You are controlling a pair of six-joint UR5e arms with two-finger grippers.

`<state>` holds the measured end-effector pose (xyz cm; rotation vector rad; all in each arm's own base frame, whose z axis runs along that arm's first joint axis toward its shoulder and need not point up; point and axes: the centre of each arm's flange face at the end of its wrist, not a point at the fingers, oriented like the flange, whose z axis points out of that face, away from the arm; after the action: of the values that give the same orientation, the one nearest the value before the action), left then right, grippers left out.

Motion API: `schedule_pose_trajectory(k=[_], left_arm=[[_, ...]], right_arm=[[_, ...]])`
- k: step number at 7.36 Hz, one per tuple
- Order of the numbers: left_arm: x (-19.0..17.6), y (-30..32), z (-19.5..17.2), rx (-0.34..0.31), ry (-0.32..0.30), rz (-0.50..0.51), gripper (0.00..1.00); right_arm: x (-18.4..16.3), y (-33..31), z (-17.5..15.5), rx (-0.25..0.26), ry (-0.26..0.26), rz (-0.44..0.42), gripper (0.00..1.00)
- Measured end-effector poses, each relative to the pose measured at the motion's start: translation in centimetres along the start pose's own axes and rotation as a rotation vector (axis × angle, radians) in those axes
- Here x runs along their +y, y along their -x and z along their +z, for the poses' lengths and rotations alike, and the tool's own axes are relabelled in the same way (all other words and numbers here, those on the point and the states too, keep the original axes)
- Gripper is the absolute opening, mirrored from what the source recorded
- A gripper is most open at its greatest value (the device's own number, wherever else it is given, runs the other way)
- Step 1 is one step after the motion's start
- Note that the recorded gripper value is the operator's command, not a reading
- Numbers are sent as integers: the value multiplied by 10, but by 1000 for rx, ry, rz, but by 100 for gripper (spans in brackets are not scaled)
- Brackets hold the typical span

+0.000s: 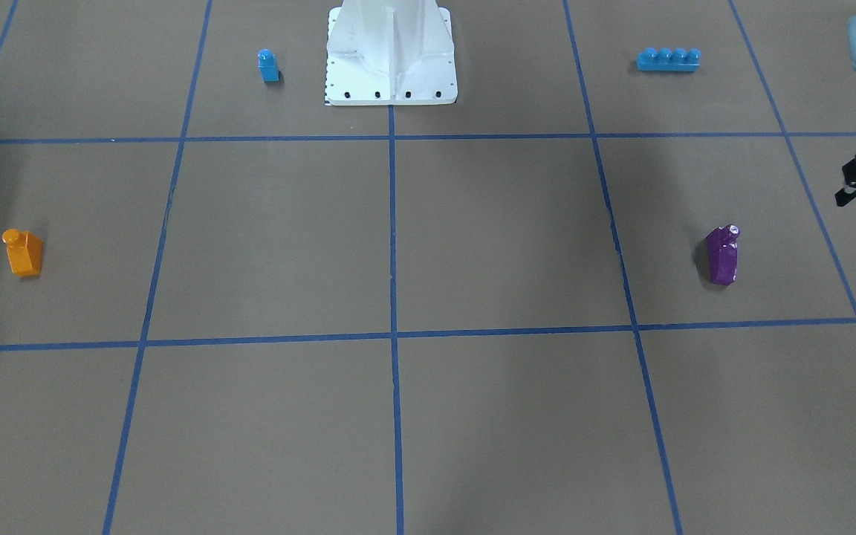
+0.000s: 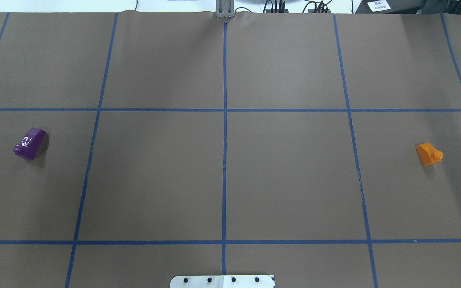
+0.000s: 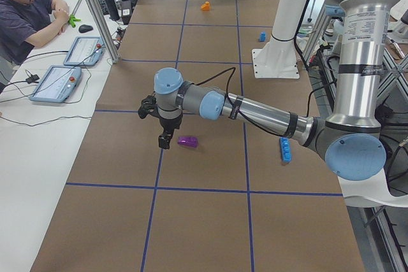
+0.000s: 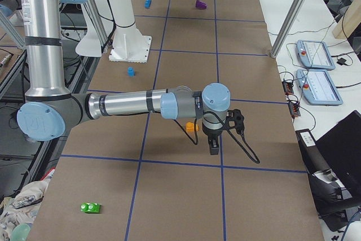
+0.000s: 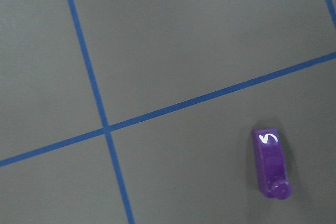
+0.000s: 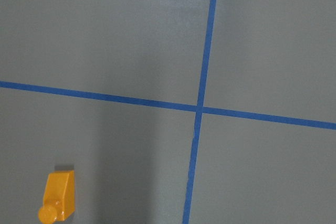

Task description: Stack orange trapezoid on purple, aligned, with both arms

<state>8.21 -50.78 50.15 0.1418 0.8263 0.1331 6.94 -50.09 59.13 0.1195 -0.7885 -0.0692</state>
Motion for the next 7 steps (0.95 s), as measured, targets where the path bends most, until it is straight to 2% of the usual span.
schedule_pose_trajectory(k=[2, 4, 6, 7], left_arm=[[12, -45, 64, -19, -23, -75, 100], [30, -52, 125, -26, -44, -69, 100], [43, -58, 157, -37, -29, -46, 100], [47, -58, 167, -47, -17, -38, 87]], right_arm=[[0, 0, 0, -2, 1, 1, 100], [-1, 0, 1, -2, 1, 0, 100], [-1, 0, 1, -2, 2, 1, 100], [0, 0, 2, -3, 3, 3, 100]])
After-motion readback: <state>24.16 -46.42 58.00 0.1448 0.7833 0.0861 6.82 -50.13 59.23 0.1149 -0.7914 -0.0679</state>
